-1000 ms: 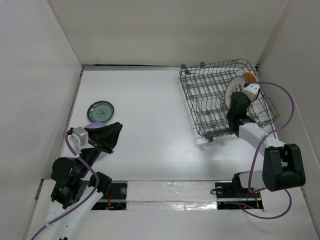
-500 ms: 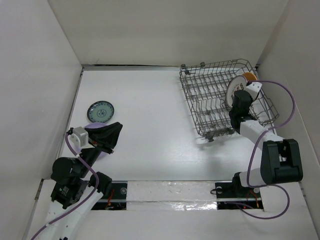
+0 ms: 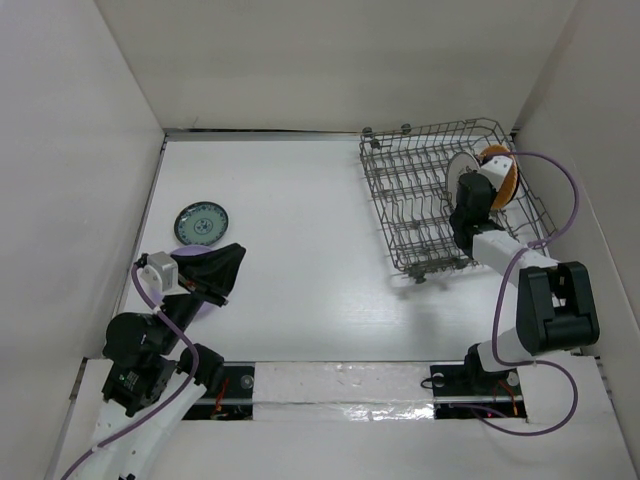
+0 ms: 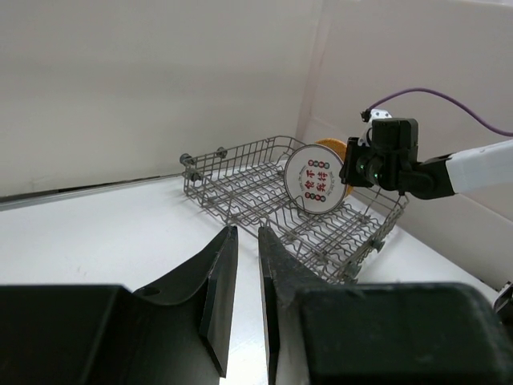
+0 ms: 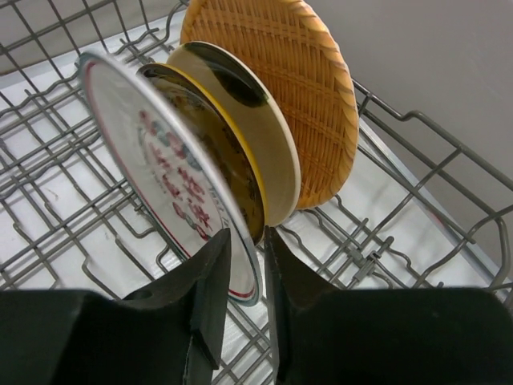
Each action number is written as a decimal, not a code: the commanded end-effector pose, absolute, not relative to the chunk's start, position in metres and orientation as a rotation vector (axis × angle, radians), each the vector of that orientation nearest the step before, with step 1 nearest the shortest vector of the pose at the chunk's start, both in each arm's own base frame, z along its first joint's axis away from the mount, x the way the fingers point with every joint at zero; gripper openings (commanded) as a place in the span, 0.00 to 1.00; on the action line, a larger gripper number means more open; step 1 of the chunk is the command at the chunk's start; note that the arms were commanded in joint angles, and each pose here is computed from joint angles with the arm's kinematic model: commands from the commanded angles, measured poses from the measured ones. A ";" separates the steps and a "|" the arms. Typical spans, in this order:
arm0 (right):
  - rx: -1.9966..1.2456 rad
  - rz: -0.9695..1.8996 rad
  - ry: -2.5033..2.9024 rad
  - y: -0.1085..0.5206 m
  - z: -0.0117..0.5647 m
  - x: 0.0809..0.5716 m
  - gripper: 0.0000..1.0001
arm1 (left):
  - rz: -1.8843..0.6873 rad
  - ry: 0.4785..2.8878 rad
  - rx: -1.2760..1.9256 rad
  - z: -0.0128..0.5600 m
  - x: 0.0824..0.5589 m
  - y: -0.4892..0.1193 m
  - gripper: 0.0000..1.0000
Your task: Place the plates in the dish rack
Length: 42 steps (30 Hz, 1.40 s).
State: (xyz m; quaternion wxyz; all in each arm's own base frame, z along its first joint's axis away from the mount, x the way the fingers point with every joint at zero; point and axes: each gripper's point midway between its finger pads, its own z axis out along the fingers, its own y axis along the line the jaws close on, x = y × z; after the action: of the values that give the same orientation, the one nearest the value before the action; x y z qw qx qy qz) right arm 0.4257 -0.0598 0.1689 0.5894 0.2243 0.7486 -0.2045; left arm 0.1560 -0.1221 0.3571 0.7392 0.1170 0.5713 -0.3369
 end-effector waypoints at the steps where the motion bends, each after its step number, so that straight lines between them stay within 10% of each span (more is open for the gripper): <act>1: 0.552 -0.432 1.629 -0.055 0.206 0.438 0.34 | -0.743 1.227 0.245 0.365 0.159 -0.123 0.15; 12: 0.583 -0.259 1.539 -0.022 0.263 0.437 0.54 | -0.729 1.259 0.235 0.360 0.167 -0.124 0.15; 20: 0.354 0.253 1.581 0.136 0.285 0.450 0.56 | -0.712 1.294 0.223 0.353 0.176 -0.126 0.12; 23: 0.209 0.414 1.689 0.223 0.249 0.457 0.48 | -0.699 1.339 0.218 0.345 0.185 -0.128 0.05; 27: 0.043 0.630 1.756 0.335 0.234 0.468 0.09 | -0.689 1.354 0.215 0.342 0.189 -0.129 0.00; 30: -0.038 0.746 1.822 0.401 0.194 0.464 0.06 | -0.657 1.365 0.180 0.339 0.194 -0.123 0.00; 32: -0.083 0.867 1.852 0.454 0.176 0.457 0.09 | -0.650 1.370 0.175 0.338 0.196 -0.122 0.00; 37: -0.051 1.044 1.914 0.524 0.143 0.453 0.50 | -0.638 1.418 0.179 0.328 0.205 -0.127 0.00; 42: 0.026 1.263 2.010 0.575 0.105 0.460 0.60 | -0.647 1.452 0.206 0.321 0.211 -0.135 0.03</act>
State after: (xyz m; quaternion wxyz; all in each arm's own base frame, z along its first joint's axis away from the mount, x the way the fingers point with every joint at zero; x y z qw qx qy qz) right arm 0.4517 0.5561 0.0866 0.4177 -0.0222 0.8005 0.4292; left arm 0.2086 -0.1306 0.3139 0.6889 0.0852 0.6612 -0.2845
